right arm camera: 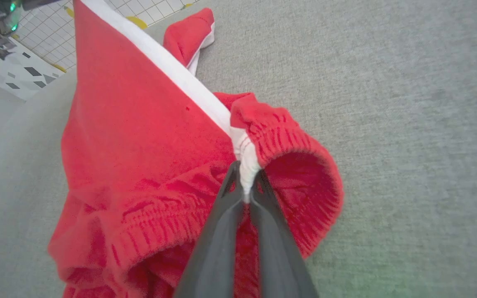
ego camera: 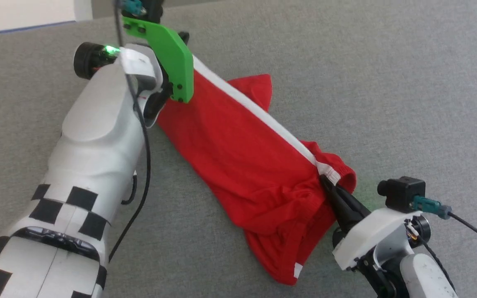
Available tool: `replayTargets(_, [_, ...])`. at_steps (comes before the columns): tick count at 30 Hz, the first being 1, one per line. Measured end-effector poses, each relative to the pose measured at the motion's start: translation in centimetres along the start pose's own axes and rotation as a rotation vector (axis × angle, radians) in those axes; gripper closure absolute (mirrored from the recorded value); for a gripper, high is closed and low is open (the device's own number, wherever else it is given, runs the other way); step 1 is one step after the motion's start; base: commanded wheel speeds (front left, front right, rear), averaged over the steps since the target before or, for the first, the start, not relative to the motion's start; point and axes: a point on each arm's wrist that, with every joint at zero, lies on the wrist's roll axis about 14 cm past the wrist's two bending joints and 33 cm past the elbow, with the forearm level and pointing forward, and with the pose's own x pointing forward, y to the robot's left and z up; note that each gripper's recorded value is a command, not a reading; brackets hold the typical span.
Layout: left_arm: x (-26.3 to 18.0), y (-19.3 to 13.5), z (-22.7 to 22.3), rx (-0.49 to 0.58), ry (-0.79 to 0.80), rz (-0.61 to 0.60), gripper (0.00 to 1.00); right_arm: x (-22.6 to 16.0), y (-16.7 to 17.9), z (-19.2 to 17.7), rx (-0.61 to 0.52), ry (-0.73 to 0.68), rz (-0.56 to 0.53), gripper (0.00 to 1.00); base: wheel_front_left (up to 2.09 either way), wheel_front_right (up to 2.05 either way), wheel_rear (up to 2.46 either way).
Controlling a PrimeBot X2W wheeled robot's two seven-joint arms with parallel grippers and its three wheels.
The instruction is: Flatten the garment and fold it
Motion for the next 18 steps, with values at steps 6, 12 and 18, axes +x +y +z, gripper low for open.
replayTargets(6, [-4.2,-0.5,7.9,-0.116,-0.251,-0.024,1.0,-0.8,1.8,4.4,0.093,-0.082,0.075,1.0,0.0,0.0,0.0])
replayTargets(12, [-9.4,-0.6,14.0,-0.142,-0.413,-0.038,1.0,-1.5,7.0,15.2,0.083,-0.213,0.282,1.0,0.0,0.0,0.0])
replayTargets(18, [-15.5,2.2,19.3,-0.079,-0.529,0.076,1.0,-3.5,10.9,25.1,0.07,-0.316,0.441,1.0,0.0,0.0,0.0])
